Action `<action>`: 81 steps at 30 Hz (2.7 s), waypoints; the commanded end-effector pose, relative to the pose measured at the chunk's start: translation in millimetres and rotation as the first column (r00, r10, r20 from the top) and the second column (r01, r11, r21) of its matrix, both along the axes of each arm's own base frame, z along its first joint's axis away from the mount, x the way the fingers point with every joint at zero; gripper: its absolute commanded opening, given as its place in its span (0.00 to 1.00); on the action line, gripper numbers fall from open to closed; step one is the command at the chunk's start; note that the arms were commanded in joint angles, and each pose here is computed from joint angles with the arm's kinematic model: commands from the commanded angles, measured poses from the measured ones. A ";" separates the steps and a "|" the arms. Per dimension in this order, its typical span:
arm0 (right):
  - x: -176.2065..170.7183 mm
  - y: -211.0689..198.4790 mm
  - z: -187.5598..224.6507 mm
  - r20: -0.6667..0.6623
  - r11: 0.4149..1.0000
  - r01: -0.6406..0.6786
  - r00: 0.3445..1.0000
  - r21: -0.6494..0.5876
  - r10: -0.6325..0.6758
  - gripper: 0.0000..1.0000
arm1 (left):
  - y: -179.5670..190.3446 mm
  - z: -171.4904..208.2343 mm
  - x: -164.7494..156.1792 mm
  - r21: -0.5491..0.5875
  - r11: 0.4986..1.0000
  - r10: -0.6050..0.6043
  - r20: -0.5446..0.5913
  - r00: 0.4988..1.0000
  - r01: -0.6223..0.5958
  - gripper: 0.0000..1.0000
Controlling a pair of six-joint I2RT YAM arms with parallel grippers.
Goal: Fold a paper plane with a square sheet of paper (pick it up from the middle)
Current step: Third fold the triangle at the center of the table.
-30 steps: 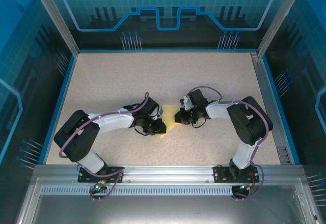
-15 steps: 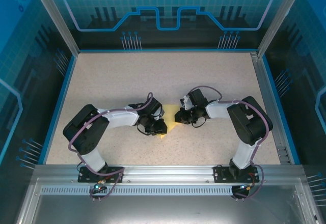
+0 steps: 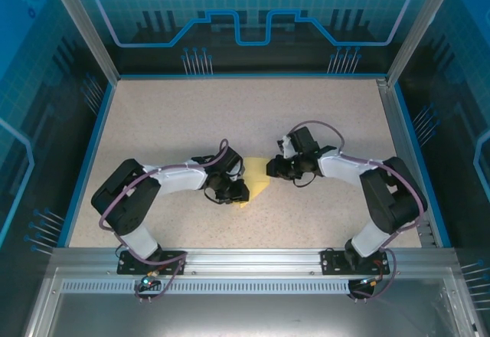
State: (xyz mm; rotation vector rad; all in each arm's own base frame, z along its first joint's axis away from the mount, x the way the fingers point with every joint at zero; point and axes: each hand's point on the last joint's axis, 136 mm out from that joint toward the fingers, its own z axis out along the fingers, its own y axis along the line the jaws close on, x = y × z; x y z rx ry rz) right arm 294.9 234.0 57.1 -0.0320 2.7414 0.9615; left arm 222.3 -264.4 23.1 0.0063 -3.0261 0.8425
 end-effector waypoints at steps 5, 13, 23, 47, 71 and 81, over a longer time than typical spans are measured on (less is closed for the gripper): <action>-5.6 -20.5 -10.1 -0.044 0.999 0.045 0.998 0.007 -0.044 0.32 | -16.3 47.1 33.3 -0.068 0.998 0.006 0.141 0.990 0.004 0.25; -9.0 -3.6 -16.4 -0.074 0.999 0.009 0.997 0.052 -0.005 0.35 | -8.3 19.2 45.1 0.014 1.000 0.023 0.110 0.994 -0.025 0.22; -14.4 6.9 -29.6 -0.106 0.999 -0.020 0.994 0.033 0.024 0.35 | 8.9 -5.8 44.7 0.105 0.993 0.051 0.087 0.995 -0.060 0.18; -13.0 6.9 -31.7 -0.108 1.000 0.013 0.994 0.004 -0.013 0.36 | 5.0 -9.7 40.3 0.043 0.997 0.068 0.081 0.994 -0.072 0.20; -11.0 21.1 -25.2 -0.117 0.994 0.023 0.993 0.105 -0.010 0.37 | 5.0 8.3 45.9 0.010 0.997 0.077 0.126 0.989 -0.079 0.23; -7.8 28.4 -18.6 -0.100 0.990 -0.002 0.995 0.144 0.016 0.37 | 4.9 12.6 45.4 0.000 0.997 0.076 0.135 0.988 -0.077 0.27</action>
